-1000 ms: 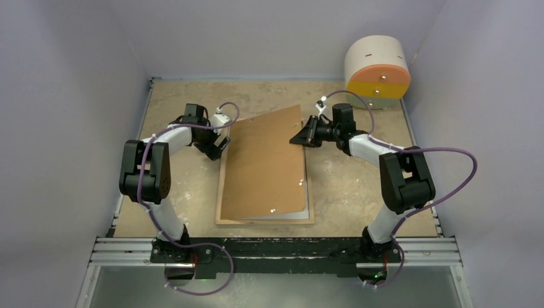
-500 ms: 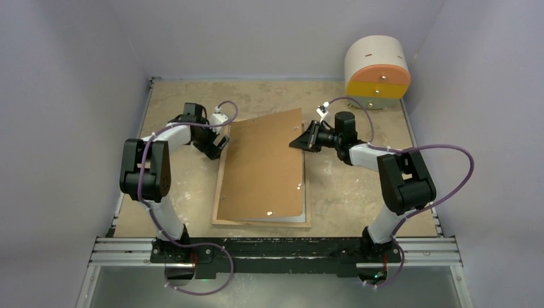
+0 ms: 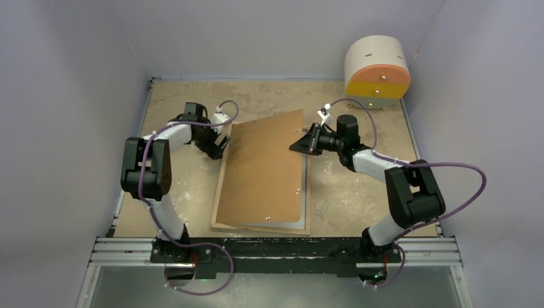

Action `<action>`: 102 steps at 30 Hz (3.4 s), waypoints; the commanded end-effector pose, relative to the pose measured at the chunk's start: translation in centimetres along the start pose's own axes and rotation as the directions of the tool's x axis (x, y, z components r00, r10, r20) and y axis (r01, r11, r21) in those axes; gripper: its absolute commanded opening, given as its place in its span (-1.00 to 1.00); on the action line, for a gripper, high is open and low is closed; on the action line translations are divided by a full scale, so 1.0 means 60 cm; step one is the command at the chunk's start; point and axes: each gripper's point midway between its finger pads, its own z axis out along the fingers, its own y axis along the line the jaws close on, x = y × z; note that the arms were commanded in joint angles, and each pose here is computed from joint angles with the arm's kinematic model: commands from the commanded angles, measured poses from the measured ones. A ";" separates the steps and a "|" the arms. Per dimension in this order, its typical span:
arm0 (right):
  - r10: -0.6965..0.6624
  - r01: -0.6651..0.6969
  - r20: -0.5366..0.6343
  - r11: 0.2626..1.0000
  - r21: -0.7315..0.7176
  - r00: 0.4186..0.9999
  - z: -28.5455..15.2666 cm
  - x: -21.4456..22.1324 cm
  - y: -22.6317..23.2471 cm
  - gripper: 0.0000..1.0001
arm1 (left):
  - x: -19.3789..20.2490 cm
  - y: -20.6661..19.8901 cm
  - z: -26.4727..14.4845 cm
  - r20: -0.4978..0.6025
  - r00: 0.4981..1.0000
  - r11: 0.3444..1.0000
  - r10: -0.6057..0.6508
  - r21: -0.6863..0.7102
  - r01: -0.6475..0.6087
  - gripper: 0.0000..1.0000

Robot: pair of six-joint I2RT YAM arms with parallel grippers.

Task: Put the photo into the frame

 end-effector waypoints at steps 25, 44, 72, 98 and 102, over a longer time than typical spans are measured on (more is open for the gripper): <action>-0.172 0.189 0.107 0.964 -0.186 0.979 -0.054 -0.003 0.137 -1.00 | -0.096 0.080 -0.182 0.306 0.947 0.995 -0.099 0.043 0.090 0.92; -0.143 0.158 0.078 0.958 -0.241 0.987 -0.045 -0.003 0.143 -1.00 | -0.168 0.066 -0.149 0.339 0.940 0.997 -0.021 -0.058 0.043 0.89; -0.074 0.090 0.091 0.978 -0.189 0.993 -0.034 0.005 0.104 -1.00 | -0.102 -0.049 -0.132 0.219 0.960 0.980 0.172 0.056 -0.189 0.84; -0.039 0.051 0.065 0.981 -0.185 0.997 -0.030 0.016 0.090 -1.00 | -0.138 -0.021 -0.106 0.257 0.960 0.994 0.112 -0.010 -0.113 0.85; -0.017 0.030 0.085 0.987 -0.160 0.996 -0.033 0.010 0.079 -1.00 | -0.113 -0.037 -0.105 0.218 0.965 0.987 0.146 0.028 -0.156 0.85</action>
